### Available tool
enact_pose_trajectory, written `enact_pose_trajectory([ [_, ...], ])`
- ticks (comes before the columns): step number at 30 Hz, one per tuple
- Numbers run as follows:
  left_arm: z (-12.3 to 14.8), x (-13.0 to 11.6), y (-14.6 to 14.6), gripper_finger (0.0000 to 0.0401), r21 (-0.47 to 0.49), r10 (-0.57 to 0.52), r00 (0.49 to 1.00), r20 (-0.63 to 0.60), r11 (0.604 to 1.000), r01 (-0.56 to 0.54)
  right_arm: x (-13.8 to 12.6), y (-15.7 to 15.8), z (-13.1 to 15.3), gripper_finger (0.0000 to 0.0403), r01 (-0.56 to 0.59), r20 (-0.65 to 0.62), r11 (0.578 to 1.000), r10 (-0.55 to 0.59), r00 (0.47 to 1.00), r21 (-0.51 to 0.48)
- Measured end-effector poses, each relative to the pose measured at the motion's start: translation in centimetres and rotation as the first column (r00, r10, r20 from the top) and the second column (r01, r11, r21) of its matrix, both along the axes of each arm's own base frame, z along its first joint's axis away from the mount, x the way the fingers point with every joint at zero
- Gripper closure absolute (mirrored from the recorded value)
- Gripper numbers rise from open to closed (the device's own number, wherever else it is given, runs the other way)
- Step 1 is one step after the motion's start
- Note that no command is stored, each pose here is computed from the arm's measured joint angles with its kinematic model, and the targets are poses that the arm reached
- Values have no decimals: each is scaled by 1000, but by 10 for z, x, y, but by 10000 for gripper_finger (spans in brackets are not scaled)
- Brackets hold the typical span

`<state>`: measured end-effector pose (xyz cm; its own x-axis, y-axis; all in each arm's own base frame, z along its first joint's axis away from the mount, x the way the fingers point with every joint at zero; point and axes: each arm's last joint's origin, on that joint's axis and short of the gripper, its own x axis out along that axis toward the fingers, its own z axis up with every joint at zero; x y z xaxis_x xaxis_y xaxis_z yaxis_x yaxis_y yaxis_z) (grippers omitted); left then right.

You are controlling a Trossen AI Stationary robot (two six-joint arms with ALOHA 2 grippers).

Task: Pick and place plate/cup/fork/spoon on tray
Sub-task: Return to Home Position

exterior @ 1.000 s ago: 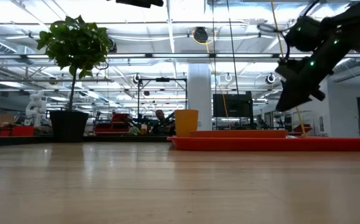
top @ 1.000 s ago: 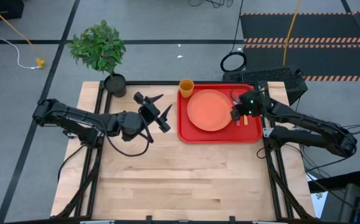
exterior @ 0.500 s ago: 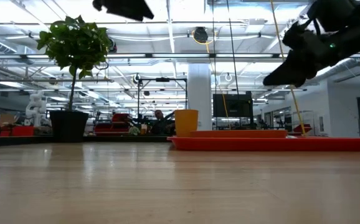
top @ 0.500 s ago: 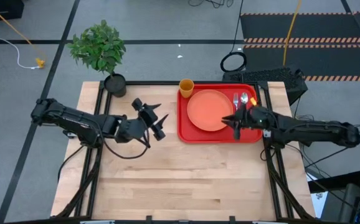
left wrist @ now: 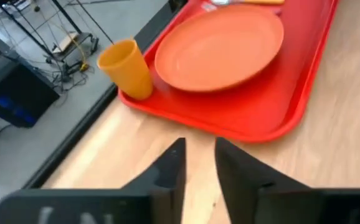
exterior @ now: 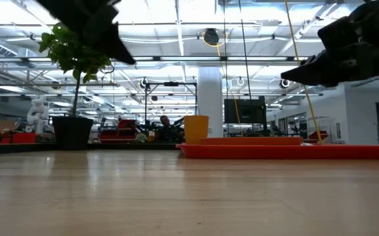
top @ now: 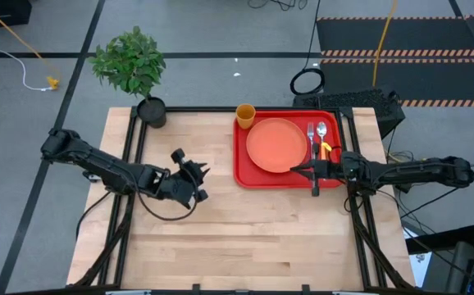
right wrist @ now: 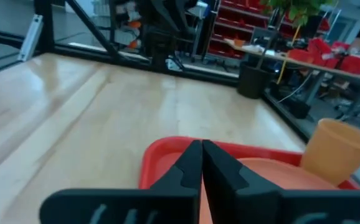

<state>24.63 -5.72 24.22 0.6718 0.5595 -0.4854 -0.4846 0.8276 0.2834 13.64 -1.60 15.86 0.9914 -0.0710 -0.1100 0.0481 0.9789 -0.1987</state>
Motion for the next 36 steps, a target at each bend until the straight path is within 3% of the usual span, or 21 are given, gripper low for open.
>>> enact_pose_trajectory([
  [10, -47, -10, -4, 396, 2, -116, 987, 109, 993, 116, 0, 18, -3, 402, -86, -7, 990, 87, 996, 109],
  [14, -52, -11, -4, 387, 2, -139, 975, 172, 990, 141, -1, 30, -4, 403, -63, -13, 994, 64, 998, 92],
  [22, -71, -23, 0, 395, -14, -165, 956, 244, 985, 173, -6, 51, -1, 403, -202, 4, 979, 202, 979, 35],
  [26, -78, -29, 5, 393, -20, -183, 931, 315, 980, 199, -8, 49, -4, 403, -205, -33, 979, 204, 978, -15],
  [32, -77, -31, 6, 383, 6, -235, 899, 369, 968, 250, -12, 47, 1, 403, -355, 14, 935, 355, 935, 14],
  [36, -76, -31, 6, 383, 20, -243, 898, 368, 967, 254, -14, 42, 0, 403, -330, -3, 944, 330, 944, 17],
])
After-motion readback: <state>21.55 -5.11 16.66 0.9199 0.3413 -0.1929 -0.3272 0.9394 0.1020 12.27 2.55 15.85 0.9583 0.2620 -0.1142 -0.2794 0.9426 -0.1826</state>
